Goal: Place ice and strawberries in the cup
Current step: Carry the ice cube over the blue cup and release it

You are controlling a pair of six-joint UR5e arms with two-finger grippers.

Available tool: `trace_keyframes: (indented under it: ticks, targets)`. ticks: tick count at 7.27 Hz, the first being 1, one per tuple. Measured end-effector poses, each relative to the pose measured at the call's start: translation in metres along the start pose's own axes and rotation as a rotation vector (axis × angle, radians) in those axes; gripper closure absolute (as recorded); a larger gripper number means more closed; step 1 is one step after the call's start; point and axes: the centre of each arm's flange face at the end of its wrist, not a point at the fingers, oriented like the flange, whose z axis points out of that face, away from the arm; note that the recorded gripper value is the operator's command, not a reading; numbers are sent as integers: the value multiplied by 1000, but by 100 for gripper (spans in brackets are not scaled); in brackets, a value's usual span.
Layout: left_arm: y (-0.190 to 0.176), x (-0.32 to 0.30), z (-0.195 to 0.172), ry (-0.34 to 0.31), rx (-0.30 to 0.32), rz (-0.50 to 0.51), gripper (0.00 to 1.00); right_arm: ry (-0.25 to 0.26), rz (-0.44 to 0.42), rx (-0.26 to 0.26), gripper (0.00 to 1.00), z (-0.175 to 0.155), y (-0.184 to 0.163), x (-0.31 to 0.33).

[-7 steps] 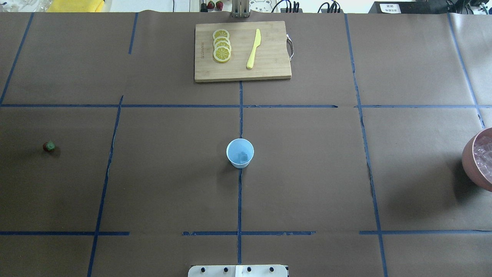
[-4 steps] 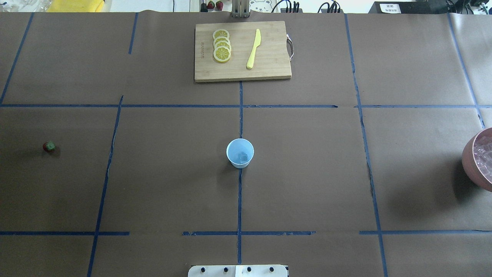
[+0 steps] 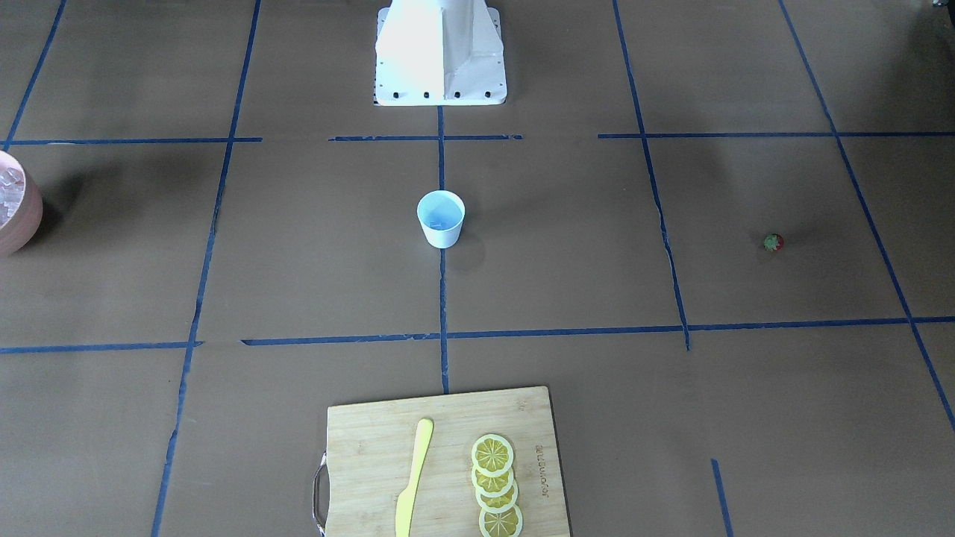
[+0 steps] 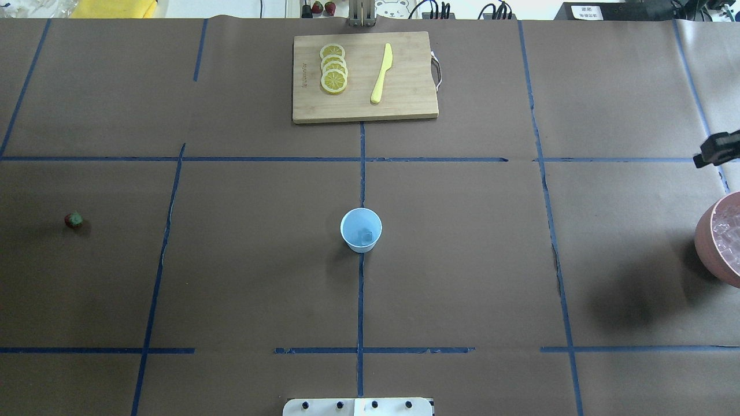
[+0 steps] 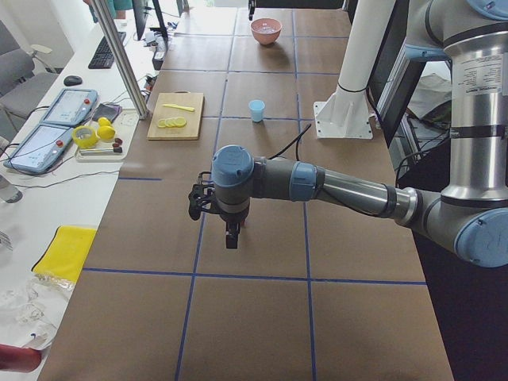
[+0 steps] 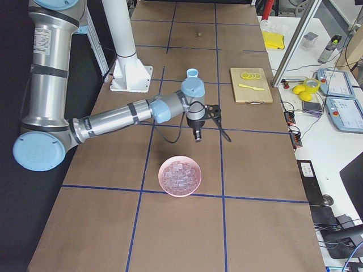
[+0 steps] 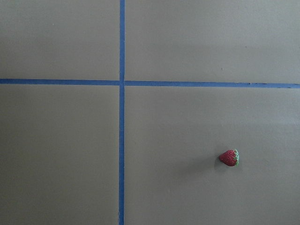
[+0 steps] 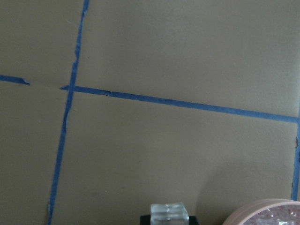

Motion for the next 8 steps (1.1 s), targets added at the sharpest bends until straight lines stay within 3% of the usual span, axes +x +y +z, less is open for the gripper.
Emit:
trace_keyframes:
  ticks: [1, 3, 6, 8]
  targets:
    - [0, -1, 1, 0, -2, -2, 0, 8, -5, -54, 100, -16, -32, -69]
    - [-1, -4, 4, 0, -8, -8, 0, 26, 51, -125, 100, -22, -52, -215]
    - [-1, -7, 7, -2, -14, -13, 0, 38, 132, -124, 100, 22, -48, -407]
    - [-1, -9, 9, -3, -17, -16, 0, 50, 144, -123, 100, 64, -39, -487]
